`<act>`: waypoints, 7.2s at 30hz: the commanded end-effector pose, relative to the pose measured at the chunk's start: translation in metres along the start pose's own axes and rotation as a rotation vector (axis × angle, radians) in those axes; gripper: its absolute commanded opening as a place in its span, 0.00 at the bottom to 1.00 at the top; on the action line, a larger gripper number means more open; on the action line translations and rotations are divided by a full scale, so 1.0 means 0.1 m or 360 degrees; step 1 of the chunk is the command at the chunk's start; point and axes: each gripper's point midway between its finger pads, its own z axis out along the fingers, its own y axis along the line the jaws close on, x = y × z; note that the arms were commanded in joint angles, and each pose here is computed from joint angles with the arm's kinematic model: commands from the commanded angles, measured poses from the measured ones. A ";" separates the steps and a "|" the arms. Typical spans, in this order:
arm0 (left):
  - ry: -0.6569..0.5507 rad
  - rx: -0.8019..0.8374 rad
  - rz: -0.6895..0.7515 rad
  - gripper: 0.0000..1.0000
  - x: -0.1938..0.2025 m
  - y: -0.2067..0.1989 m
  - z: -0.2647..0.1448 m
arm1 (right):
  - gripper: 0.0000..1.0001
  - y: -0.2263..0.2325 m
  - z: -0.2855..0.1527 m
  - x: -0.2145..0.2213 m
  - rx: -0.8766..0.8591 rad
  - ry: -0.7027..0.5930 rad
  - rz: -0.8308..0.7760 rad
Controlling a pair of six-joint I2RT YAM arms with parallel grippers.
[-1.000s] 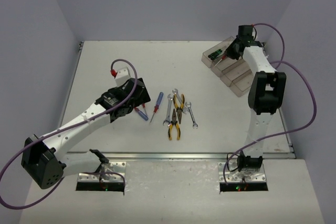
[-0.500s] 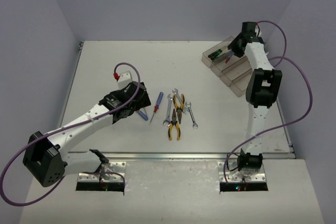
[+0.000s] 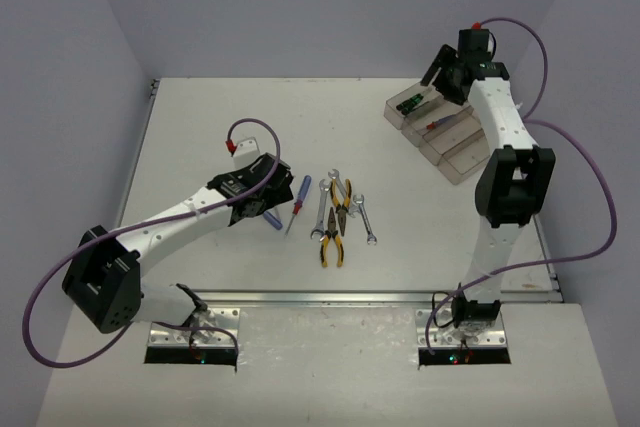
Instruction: Sort the tools into containers
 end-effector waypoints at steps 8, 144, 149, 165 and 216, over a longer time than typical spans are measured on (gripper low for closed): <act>0.0045 -0.0209 -0.0010 0.69 -0.30 -0.18 0.71 | 0.69 0.43 -1.57 1.74 -0.0647 0.0228 -0.0483; 0.0332 -0.0393 -0.0468 0.42 0.63 0.06 0.92 | 0.74 0.54 -1.75 2.35 -0.0895 0.0343 -0.0520; 0.0402 -0.0274 -0.0457 0.01 0.72 0.00 0.91 | 0.72 0.61 -1.80 2.52 -0.1040 0.0428 -0.0507; 0.0070 0.1375 -0.0303 0.00 0.14 -1.19 -0.93 | 0.69 1.60 -2.62 3.67 -0.1957 0.0699 -0.0602; -0.0299 0.0574 0.0006 1.00 -0.24 0.03 -1.08 | 0.14 -0.37 0.65 0.23 0.0308 0.0026 0.0252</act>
